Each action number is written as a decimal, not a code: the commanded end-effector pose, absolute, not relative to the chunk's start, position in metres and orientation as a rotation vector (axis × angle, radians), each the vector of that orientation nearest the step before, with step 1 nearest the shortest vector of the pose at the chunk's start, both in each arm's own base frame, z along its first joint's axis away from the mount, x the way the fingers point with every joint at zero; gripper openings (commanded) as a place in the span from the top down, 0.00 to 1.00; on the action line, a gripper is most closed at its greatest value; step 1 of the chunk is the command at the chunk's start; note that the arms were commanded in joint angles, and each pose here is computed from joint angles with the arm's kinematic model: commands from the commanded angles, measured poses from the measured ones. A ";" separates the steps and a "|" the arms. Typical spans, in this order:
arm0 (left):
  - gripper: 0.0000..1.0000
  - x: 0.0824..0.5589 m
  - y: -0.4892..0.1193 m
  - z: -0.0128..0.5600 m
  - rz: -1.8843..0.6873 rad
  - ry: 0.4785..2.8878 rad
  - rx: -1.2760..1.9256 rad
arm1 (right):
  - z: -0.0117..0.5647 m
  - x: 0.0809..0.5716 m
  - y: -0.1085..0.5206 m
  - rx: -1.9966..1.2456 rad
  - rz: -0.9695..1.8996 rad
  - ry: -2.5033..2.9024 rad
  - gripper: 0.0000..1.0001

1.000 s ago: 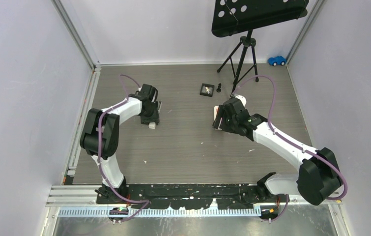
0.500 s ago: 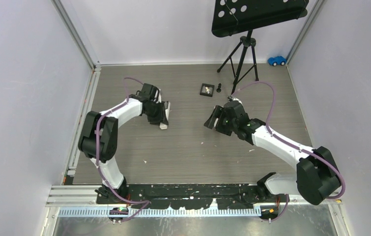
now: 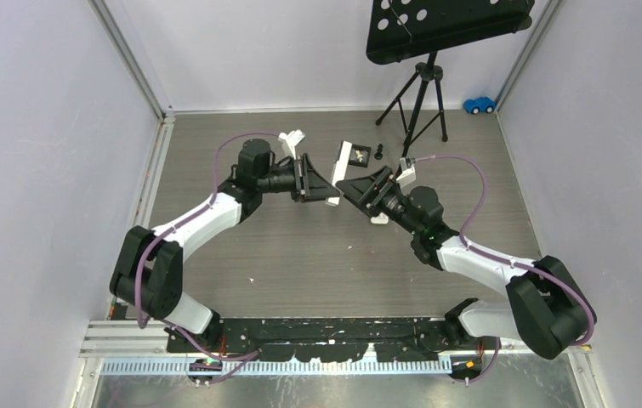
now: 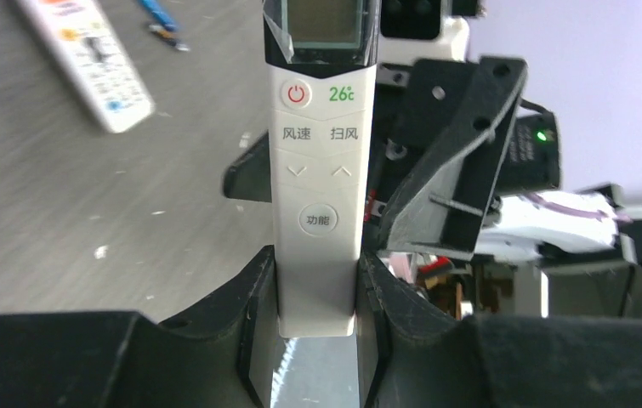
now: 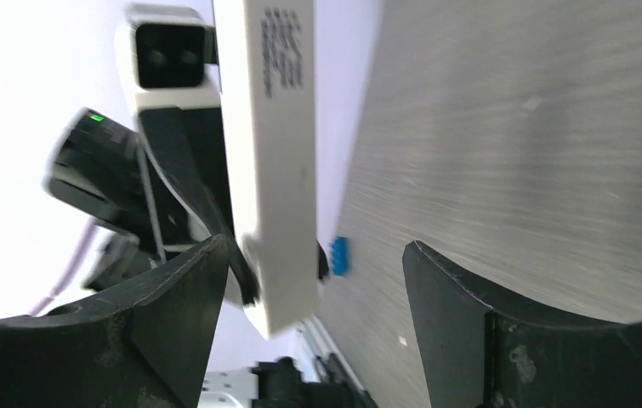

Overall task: Load the batteries into the remote control
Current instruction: Turn over the remote control.

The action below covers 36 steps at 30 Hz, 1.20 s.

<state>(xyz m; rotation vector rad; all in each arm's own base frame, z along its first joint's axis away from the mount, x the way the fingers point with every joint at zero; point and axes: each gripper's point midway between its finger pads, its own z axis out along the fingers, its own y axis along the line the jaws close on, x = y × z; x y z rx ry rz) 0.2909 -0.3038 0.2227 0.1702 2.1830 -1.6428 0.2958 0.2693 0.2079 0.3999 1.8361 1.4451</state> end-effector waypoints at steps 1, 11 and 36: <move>1.00 0.260 -0.313 0.286 -1.854 1.958 0.354 | 0.303 0.294 0.270 0.315 1.662 1.478 0.20; 1.00 0.243 -0.312 0.306 -1.999 1.835 0.425 | 0.327 0.290 0.278 0.234 1.727 1.415 0.45; 0.22 0.222 -0.257 0.320 -1.509 2.040 0.753 | 0.303 0.202 0.302 -0.791 1.539 1.733 1.00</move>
